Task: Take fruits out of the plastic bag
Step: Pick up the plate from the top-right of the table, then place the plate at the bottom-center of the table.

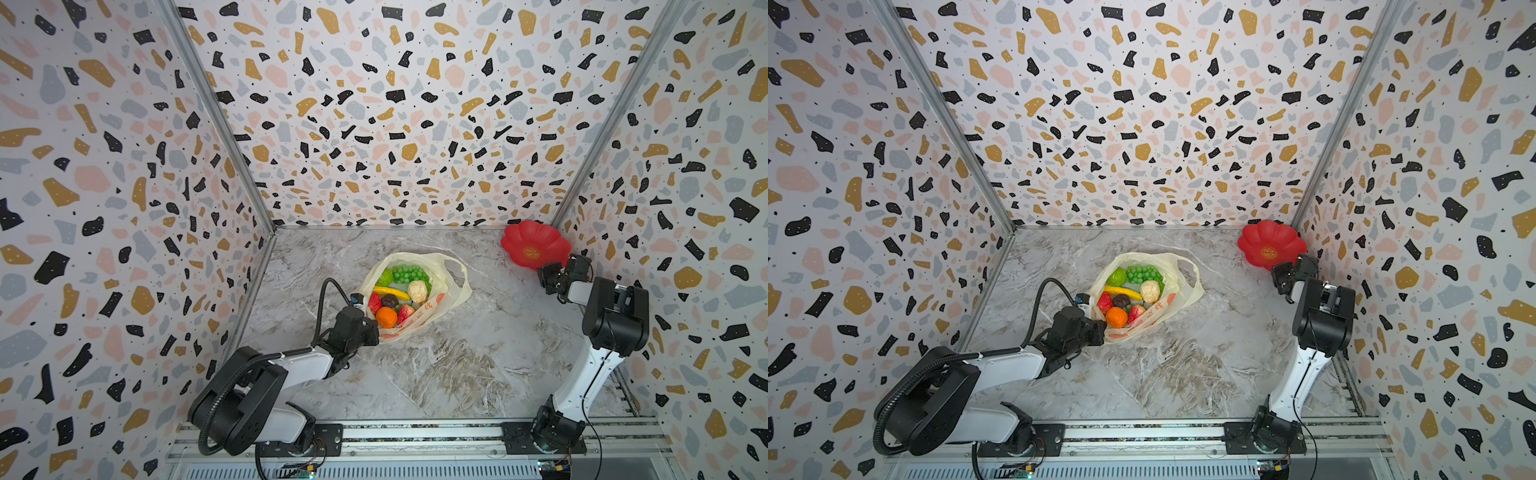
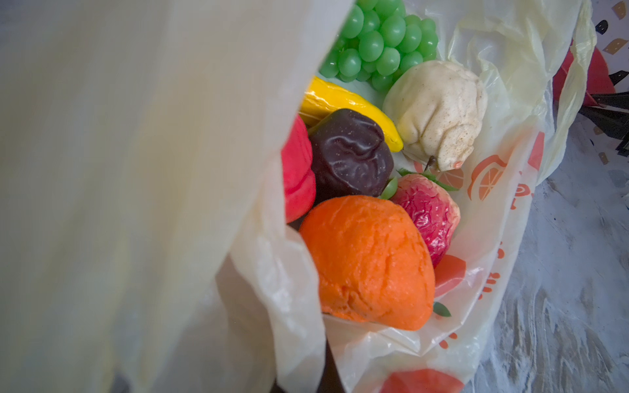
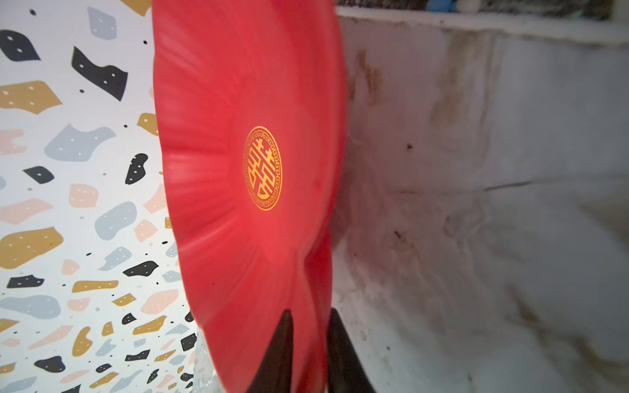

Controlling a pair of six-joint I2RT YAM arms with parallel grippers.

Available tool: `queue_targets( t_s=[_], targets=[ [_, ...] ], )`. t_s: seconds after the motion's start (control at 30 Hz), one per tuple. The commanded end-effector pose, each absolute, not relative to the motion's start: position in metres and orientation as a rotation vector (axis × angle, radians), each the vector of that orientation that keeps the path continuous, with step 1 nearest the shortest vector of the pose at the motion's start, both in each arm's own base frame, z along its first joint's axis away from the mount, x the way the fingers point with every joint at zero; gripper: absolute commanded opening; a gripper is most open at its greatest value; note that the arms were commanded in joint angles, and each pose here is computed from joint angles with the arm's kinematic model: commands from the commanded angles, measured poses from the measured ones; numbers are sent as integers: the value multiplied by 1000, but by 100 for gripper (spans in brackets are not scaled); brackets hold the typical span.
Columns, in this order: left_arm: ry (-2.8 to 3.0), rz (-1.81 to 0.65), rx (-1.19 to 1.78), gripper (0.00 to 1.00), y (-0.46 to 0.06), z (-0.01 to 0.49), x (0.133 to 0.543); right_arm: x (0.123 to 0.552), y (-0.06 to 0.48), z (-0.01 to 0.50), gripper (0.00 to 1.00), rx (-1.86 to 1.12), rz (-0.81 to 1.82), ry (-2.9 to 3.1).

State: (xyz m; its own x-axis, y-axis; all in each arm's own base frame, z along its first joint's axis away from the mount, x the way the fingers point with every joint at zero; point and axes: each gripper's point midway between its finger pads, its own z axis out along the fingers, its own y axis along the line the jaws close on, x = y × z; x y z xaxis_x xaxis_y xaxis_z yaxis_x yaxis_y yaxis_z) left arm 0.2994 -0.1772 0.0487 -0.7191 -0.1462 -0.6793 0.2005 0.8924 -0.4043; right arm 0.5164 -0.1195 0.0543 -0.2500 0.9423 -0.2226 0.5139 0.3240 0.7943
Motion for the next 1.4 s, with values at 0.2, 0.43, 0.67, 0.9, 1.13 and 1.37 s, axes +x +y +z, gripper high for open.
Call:
queue_targets(
  t_s=[0.2, 0.43, 0.67, 0.9, 1.13, 1.37],
  targets=[
    [2260, -589, 61, 5, -178, 55, 303, 501, -110, 80, 1, 1229, 857, 1851],
    [2255, -585, 60, 5, -177, 56, 303, 472, -93, 95, 0, 1171, 920, 1845],
    [2258, -575, 58, 5, -176, 55, 303, 429, -60, 110, 0, 1097, 1040, 1849],
    [2258, -567, 59, 5, -175, 55, 304, 384, -15, 119, 0, 957, 1082, 1959],
    [2262, -559, 59, 5, -175, 53, 304, 346, 39, 113, 0, 727, 1100, 2195],
    [2267, -545, 60, 5, -174, 52, 305, 302, 94, 103, 0, 499, 1130, 2389]
  ],
)
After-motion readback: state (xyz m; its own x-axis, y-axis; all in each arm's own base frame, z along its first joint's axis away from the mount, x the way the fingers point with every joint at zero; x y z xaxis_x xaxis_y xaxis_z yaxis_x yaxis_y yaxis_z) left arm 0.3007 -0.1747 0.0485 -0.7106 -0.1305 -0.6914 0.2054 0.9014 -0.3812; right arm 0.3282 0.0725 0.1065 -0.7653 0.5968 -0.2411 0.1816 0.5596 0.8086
